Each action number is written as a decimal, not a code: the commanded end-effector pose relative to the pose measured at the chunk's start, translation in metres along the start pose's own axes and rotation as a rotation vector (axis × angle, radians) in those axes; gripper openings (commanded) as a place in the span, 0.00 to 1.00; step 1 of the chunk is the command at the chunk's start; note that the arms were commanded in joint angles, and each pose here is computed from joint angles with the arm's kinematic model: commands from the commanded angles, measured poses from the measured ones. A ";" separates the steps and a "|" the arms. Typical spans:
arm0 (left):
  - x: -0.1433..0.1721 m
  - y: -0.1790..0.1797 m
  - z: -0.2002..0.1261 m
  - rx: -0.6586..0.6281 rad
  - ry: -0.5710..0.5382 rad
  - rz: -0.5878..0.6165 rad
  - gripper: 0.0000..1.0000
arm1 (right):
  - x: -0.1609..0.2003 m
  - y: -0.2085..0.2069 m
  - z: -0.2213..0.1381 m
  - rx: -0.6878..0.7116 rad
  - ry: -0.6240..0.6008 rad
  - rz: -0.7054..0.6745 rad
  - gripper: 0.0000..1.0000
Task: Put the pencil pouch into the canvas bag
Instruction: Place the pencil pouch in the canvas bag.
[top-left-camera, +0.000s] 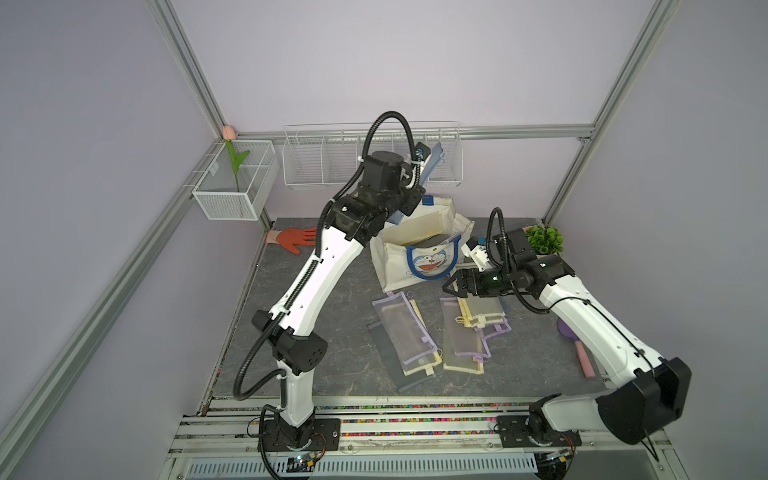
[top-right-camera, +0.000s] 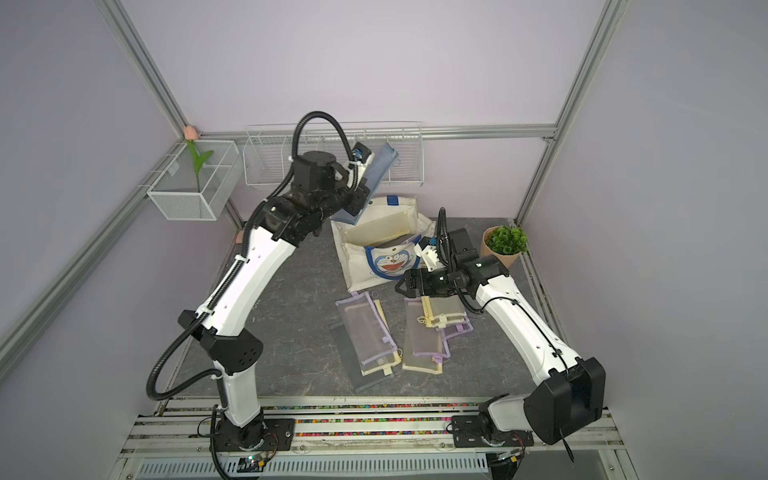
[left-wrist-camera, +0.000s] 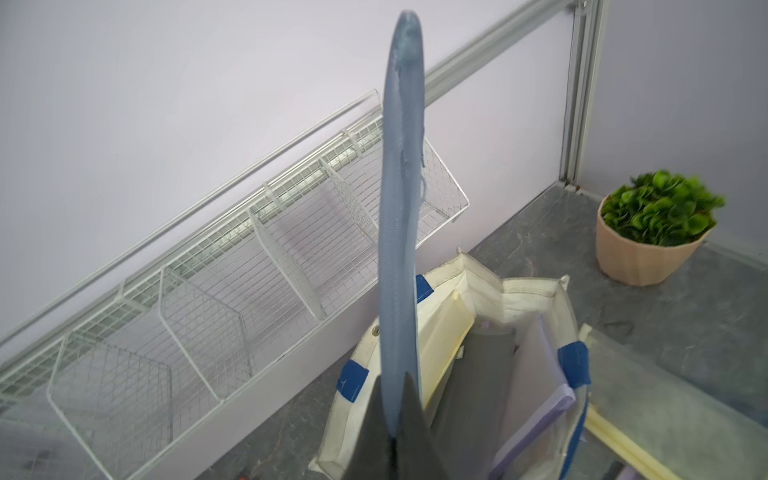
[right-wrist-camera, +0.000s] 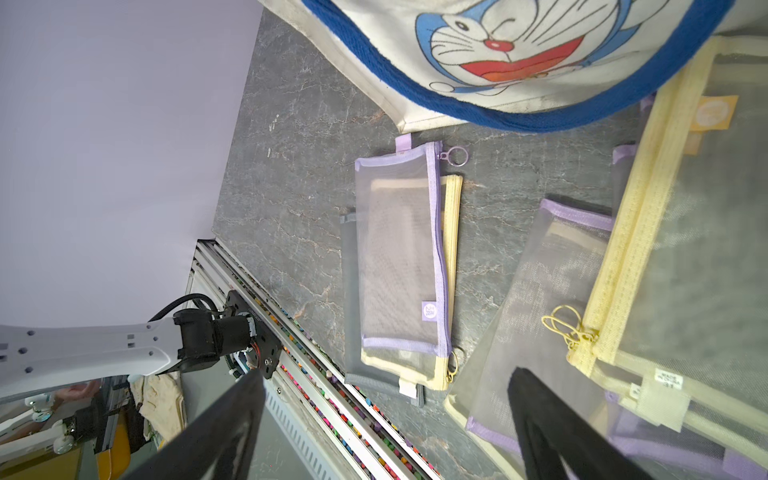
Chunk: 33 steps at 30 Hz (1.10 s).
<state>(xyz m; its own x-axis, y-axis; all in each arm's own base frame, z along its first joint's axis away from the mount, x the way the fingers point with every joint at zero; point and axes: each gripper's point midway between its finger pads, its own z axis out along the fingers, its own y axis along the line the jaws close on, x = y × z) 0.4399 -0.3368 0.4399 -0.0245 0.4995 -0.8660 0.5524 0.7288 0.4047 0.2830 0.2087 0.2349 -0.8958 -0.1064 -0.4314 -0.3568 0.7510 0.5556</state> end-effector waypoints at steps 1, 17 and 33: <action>0.021 0.008 0.028 -0.110 0.081 0.198 0.00 | 0.007 -0.006 -0.008 0.017 -0.005 0.020 0.93; 0.115 -0.048 0.092 0.014 0.235 0.290 0.00 | 0.006 -0.020 -0.008 0.024 -0.013 0.061 0.94; 0.137 -0.074 0.088 0.119 0.248 0.276 0.00 | 0.007 -0.022 -0.005 0.015 -0.013 0.071 0.94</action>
<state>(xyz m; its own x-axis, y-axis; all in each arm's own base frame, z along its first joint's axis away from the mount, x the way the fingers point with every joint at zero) 0.4763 -0.3624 0.2538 -0.0812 0.7908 -0.6066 0.6487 0.5040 0.5702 0.2835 0.1876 0.2222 -0.9163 -0.0538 -0.3968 -0.2881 0.7769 0.5599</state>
